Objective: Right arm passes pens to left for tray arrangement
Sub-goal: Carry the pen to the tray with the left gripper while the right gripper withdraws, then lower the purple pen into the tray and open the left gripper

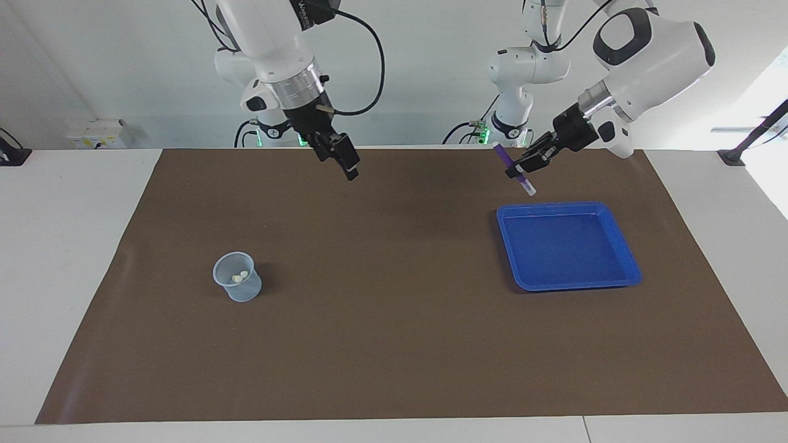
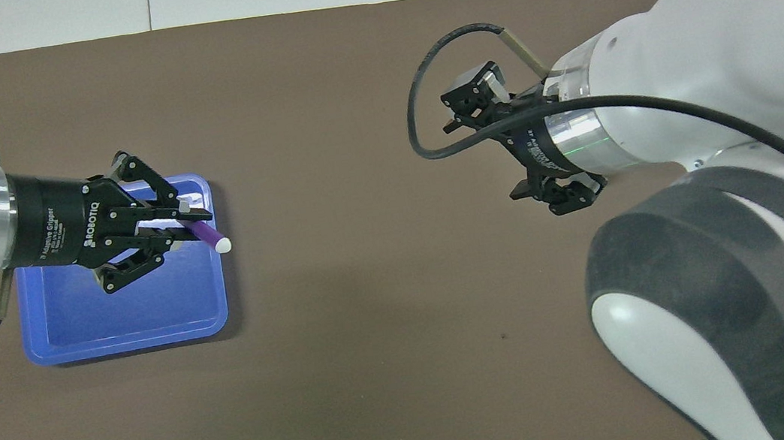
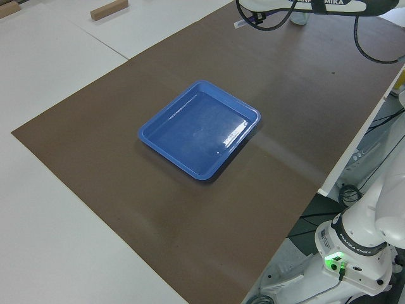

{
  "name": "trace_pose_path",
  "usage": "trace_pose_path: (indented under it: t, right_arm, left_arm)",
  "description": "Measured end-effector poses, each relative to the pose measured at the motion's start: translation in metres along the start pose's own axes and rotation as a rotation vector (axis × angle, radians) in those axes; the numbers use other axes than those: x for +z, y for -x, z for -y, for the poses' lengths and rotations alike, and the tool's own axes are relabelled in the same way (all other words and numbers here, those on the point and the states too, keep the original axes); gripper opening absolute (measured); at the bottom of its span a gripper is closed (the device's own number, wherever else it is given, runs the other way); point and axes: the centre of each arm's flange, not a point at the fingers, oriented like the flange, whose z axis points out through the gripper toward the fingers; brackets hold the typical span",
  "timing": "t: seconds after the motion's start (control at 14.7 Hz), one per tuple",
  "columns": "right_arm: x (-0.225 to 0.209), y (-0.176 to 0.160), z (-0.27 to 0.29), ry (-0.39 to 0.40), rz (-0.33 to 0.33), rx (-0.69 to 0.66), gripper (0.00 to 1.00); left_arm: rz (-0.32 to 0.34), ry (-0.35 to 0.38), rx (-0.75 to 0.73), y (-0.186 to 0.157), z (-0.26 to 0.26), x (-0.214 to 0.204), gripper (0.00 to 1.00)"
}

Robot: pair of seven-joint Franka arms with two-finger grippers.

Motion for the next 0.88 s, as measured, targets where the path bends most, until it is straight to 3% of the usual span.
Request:
trace_pose_path:
  t: [0.27,0.54,0.88]
  right_arm:
    - [0.03,-0.022,-0.014,0.147,-0.092,-0.11,1.0]
    - [0.061,-0.07,-0.027,0.238,-0.131,-0.217,1.0]
    - [0.116,-0.111,-0.034,0.353,-0.201,-0.247,1.0]
  left_arm:
    - [-0.069,-0.224,0.325,-0.048,0.028,0.026,0.18]
    - [-0.108,-0.384,0.509,-0.102,0.04,0.075,0.18]
    - [-0.092,-0.442,0.579,-0.124,0.058,0.145,0.18]
